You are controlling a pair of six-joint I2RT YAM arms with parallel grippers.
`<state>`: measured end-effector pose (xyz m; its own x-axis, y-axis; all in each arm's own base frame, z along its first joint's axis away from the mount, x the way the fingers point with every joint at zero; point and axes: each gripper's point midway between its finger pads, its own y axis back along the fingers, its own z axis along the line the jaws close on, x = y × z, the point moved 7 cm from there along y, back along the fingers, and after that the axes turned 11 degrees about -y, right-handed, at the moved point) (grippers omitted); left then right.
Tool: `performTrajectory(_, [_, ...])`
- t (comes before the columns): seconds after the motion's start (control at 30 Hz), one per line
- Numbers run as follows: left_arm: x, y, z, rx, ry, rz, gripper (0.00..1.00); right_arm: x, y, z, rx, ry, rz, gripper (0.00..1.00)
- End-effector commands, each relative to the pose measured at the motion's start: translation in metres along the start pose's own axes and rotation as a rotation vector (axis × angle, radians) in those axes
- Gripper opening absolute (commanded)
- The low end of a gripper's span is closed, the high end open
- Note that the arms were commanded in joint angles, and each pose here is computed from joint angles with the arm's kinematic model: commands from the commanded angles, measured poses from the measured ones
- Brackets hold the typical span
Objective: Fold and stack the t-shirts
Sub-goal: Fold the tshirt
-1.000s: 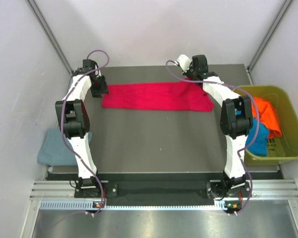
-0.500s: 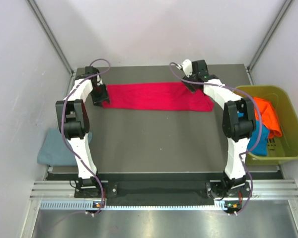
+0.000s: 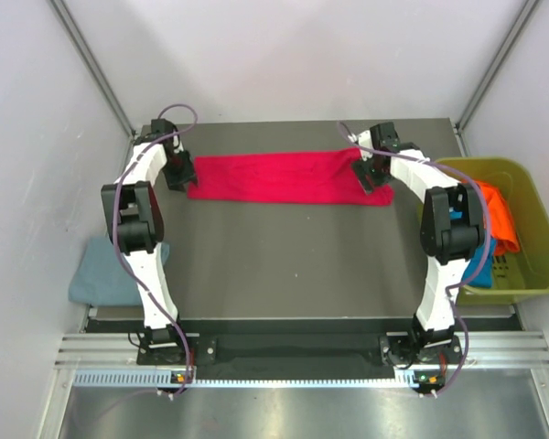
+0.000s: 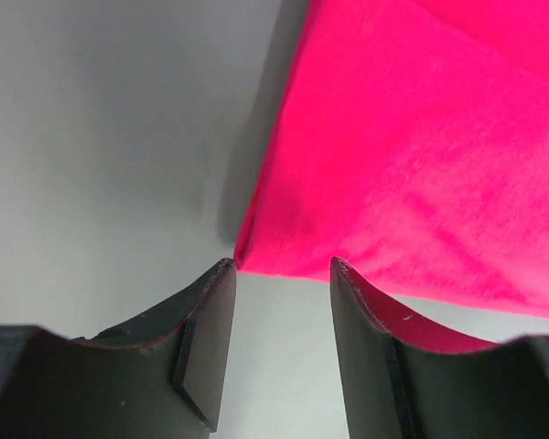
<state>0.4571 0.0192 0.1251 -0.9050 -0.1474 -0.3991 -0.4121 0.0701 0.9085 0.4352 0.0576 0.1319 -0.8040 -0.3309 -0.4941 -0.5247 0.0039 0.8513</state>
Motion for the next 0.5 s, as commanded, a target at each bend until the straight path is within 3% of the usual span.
performTrajectory(0.0, [-0.015, -0.003, 0.001, -0.009, -0.02, -0.048, 0.5, 0.0, 0.006, -0.002, 0.009, -0.038, 0.002, 0.73])
performTrajectory(0.13, [-0.009, -0.014, 0.002, -0.014, -0.032, -0.018, 0.48, 0.003, -0.003, -0.001, 0.013, -0.041, 0.026, 0.73])
performTrajectory(0.27, [-0.003, -0.019, 0.004, -0.021, -0.035, 0.008, 0.34, 0.004, -0.011, -0.003, 0.033, -0.038, 0.042, 0.7])
performTrajectory(0.4, [0.0, -0.019, 0.005, -0.031, -0.038, 0.017, 0.1, 0.01, -0.022, -0.002, 0.043, -0.039, 0.082, 0.66])
performTrajectory(0.47, [0.001, -0.018, 0.005, -0.033, -0.039, 0.018, 0.06, 0.014, -0.024, -0.002, 0.049, -0.037, 0.103, 0.62])
